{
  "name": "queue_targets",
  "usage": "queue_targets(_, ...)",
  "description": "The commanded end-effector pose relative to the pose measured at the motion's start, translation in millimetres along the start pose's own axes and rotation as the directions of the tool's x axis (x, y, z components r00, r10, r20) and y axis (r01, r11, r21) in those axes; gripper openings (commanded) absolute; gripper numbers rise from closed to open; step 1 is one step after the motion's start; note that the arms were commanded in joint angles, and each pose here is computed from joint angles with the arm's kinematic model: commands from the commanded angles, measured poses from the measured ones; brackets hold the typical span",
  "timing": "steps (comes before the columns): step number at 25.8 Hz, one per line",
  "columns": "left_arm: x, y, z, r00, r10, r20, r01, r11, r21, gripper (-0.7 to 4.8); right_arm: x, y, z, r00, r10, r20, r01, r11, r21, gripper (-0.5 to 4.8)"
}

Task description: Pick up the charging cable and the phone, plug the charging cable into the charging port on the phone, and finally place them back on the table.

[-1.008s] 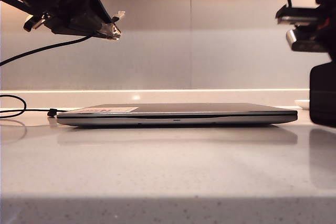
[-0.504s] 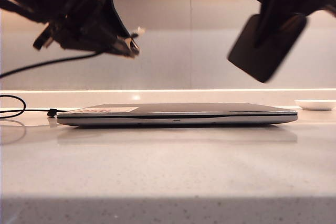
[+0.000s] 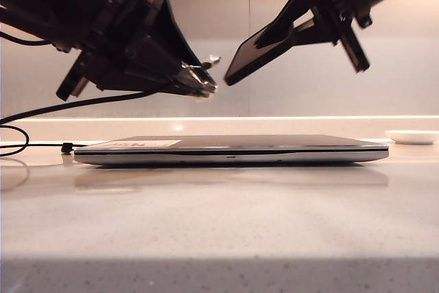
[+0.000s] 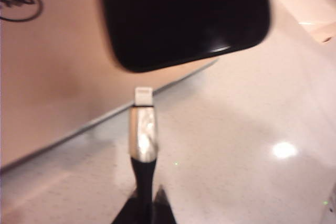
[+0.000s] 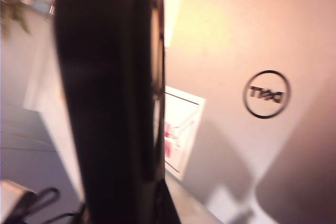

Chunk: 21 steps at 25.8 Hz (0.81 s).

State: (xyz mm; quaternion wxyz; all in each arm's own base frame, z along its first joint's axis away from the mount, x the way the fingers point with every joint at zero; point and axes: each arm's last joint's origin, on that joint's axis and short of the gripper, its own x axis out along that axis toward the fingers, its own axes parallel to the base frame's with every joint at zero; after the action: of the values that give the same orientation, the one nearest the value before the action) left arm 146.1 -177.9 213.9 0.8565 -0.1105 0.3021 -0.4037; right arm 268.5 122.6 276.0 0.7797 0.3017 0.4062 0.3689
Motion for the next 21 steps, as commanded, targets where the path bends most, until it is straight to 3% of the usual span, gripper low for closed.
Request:
queue_targets(1,4.7,0.1,-0.3,1.0,-0.009,0.01,0.01,0.999,-0.041,-0.06,3.2,0.1,1.0,0.99,0.123,0.074,-0.124,0.992,0.002,-0.06)
queue_targets(7,18.4,0.7,-5.5,1.0,-0.017,-0.003,0.016,0.994,-0.107,-0.06,15.7,-23.9,-14.6,0.974,0.183,0.131,-0.198,0.974,0.11,-0.06)
queue_targets(12,21.7,-7.6,-9.0,0.999,-0.053,-0.006,0.052,0.993,-0.103,-0.06,20.3,-32.0,-19.4,0.958,0.229,0.17,-0.257,0.953,0.161,-0.06)
queue_targets(21,22.0,-12.4,-11.5,0.997,-0.071,-0.015,0.069,0.992,-0.105,-0.06,21.8,-35.5,-19.8,0.958,0.251,0.141,-0.276,0.941,0.196,-0.06)
